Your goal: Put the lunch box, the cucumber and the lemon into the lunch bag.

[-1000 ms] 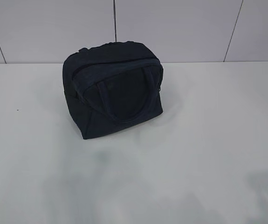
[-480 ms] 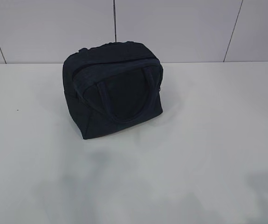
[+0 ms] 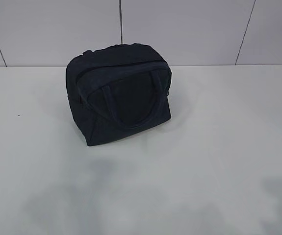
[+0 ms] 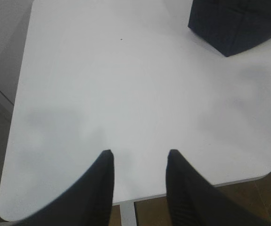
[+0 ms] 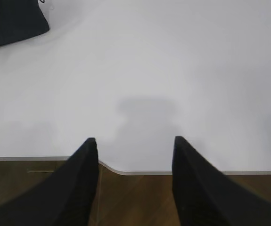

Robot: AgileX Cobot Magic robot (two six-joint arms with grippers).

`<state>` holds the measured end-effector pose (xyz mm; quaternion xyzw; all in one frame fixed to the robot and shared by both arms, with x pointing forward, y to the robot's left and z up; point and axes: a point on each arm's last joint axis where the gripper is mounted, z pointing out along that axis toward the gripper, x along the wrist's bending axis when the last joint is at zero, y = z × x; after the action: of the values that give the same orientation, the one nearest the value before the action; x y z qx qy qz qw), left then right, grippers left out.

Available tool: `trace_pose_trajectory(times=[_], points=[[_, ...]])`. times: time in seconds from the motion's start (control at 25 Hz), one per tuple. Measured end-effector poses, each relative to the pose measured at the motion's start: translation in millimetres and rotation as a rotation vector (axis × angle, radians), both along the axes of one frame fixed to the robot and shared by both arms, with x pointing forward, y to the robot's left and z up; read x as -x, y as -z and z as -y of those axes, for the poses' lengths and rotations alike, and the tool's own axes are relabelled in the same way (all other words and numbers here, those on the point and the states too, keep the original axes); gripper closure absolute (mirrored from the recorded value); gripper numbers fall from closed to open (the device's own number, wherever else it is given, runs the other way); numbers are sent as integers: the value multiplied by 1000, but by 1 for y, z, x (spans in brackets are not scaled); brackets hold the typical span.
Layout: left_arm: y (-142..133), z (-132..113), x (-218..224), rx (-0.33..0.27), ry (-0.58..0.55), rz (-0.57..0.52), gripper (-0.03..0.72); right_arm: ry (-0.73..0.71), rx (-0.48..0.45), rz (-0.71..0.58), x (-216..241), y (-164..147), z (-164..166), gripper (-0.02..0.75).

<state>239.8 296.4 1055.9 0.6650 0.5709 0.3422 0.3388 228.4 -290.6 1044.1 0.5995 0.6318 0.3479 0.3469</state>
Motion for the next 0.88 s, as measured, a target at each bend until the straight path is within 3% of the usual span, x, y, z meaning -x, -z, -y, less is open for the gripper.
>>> trace_pose_trajectory(times=[0.88], points=[[0,0,0,0,-12,2,443,-62,0,0,1,0,1,356]])
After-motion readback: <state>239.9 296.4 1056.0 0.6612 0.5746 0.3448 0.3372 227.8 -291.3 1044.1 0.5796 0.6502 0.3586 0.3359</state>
